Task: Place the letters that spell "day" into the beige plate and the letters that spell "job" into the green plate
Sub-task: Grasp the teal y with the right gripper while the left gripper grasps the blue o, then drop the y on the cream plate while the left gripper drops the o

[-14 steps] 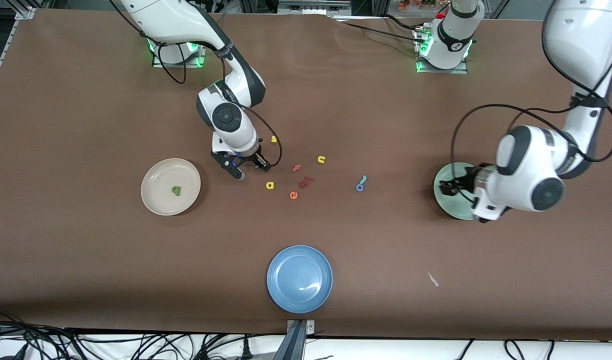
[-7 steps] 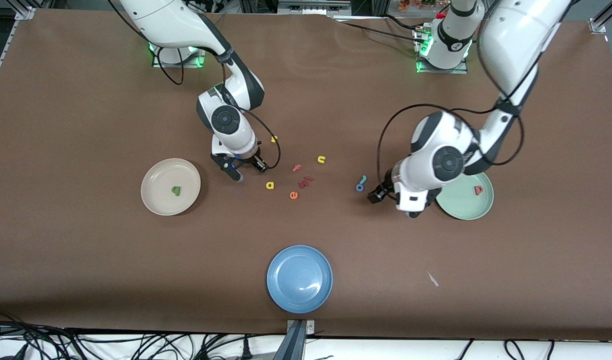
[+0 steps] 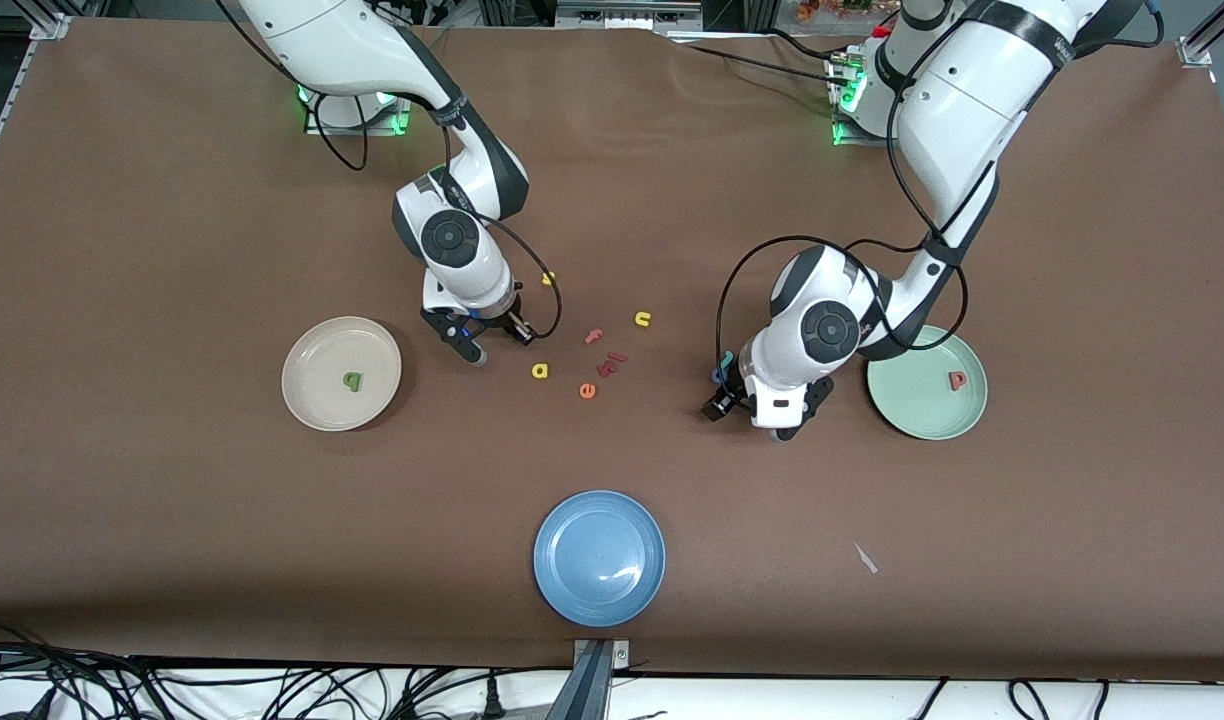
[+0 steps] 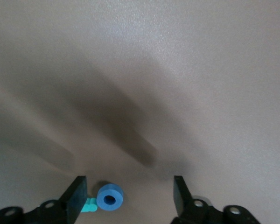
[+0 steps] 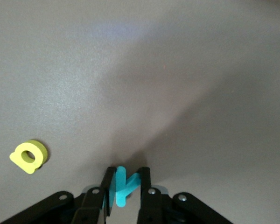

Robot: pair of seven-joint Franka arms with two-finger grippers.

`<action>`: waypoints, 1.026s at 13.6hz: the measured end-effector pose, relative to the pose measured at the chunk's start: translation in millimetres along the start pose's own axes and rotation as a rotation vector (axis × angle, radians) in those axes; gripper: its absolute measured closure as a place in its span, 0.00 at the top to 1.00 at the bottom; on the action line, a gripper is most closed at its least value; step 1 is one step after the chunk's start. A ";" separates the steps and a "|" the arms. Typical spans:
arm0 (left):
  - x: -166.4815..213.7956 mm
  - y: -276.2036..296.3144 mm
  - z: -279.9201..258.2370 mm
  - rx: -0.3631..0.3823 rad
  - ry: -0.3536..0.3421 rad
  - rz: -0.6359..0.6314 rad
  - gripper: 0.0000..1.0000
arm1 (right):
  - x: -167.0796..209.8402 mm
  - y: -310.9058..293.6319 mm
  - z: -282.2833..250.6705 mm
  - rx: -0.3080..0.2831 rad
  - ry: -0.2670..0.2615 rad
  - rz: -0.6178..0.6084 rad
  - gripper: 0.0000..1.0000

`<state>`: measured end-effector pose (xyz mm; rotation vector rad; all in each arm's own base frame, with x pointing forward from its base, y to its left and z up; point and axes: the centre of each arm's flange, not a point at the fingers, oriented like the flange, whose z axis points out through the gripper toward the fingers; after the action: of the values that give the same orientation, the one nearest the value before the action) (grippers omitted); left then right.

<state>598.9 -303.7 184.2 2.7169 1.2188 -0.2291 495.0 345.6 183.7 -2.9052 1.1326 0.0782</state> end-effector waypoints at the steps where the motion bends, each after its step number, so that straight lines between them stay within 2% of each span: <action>1: -1.6 0.9 -0.1 -0.001 0.001 0.003 0.81 | 5.7 -0.4 -9.1 -0.014 0.002 -0.012 0.25; 2: -4.4 1.6 0.8 0.001 0.000 0.006 0.81 | 15.0 -0.8 -23.1 -0.029 0.005 -0.034 0.25; 3: -7.9 1.6 3.8 0.006 -0.002 0.011 0.73 | 28.0 0.4 -39.1 -0.048 0.009 -0.061 0.25; 7: -15.4 -1.5 23.1 0.033 -0.013 0.017 0.70 | 108.2 36.5 -82.9 -0.142 0.010 -0.199 0.25; 10: -15.1 -1.3 22.6 0.032 -0.012 0.017 0.71 | 181.1 81.4 -83.3 -0.177 0.014 -0.294 0.25; 13: -17.3 -0.7 22.9 0.033 -0.013 0.018 0.71 | 214.0 112.6 -65.4 -0.200 -0.010 -0.342 0.25; 14: -19.1 0.0 22.8 0.033 -0.013 0.018 0.65 | 225.0 125.6 -55.3 -0.201 -0.019 -0.351 0.25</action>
<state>584.6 -322.2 165.8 2.7487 1.1970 -0.2659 577.4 98.9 226.2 -3.2214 0.6286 0.2234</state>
